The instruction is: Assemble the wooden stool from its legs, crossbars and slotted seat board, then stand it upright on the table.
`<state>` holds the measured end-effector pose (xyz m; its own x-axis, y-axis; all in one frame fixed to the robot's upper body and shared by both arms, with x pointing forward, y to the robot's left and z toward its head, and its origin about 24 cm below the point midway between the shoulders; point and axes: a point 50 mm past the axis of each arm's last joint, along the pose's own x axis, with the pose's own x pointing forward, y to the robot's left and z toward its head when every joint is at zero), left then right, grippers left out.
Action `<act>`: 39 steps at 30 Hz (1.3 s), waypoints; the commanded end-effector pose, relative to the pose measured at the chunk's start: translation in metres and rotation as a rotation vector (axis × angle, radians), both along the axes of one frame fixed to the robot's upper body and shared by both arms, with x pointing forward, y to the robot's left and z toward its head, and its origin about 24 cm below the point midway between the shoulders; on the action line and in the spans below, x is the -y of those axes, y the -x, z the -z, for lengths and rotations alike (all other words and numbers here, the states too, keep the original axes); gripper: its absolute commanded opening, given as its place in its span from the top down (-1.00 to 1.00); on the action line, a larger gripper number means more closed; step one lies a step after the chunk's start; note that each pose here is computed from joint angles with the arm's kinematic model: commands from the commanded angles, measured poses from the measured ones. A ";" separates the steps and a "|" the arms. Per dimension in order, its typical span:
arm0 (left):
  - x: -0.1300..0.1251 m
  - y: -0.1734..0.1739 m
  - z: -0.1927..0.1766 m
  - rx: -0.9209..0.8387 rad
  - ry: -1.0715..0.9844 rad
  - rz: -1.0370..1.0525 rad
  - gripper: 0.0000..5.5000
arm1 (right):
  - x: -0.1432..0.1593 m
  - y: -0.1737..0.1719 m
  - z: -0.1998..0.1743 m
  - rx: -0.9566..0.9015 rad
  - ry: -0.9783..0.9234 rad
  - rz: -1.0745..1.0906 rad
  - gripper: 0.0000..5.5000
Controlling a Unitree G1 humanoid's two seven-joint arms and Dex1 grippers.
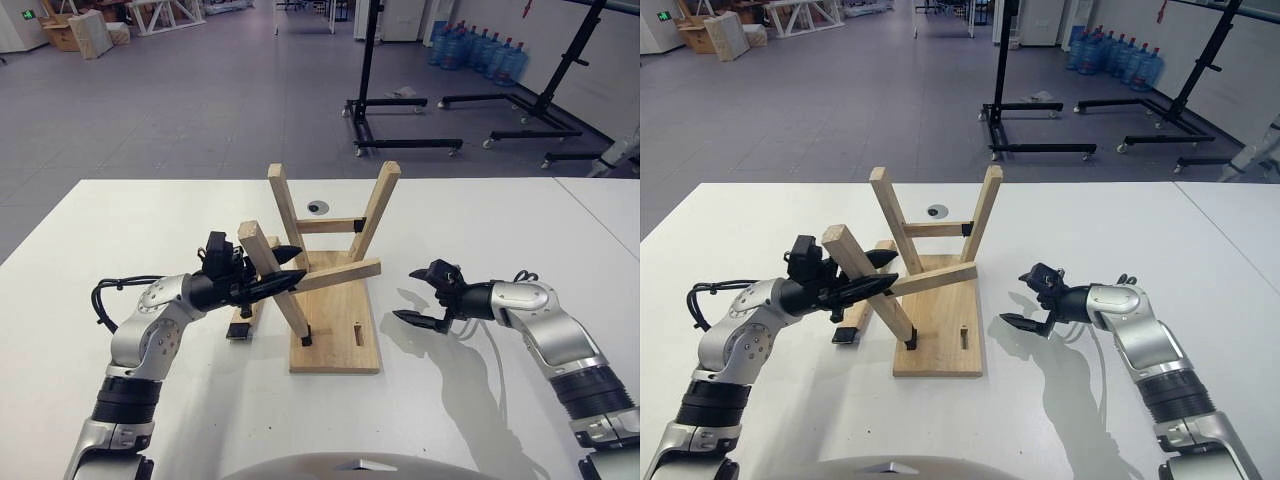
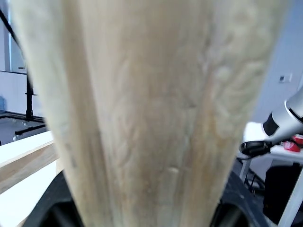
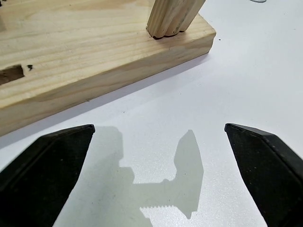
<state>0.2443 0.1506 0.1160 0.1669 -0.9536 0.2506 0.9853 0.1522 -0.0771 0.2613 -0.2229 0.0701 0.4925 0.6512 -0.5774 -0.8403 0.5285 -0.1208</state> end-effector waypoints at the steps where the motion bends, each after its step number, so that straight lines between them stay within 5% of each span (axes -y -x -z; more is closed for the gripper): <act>1: -0.001 0.005 0.016 -0.017 -0.127 0.020 0.26 | -0.003 0.000 -0.001 -0.004 0.006 -0.007 -0.84; 21: 0.018 0.006 0.020 0.052 -0.546 0.097 0.26 | -0.014 0.008 0.007 -0.024 -0.027 -0.007 -0.84; 29: 0.015 0.002 0.022 0.004 -0.545 0.043 0.26 | -0.017 0.009 0.009 -0.024 -0.040 0.003 -0.84; 39: 0.006 0.004 0.035 0.025 -0.609 -0.007 -0.37 | -0.015 0.011 0.012 -0.030 -0.036 0.015 -0.84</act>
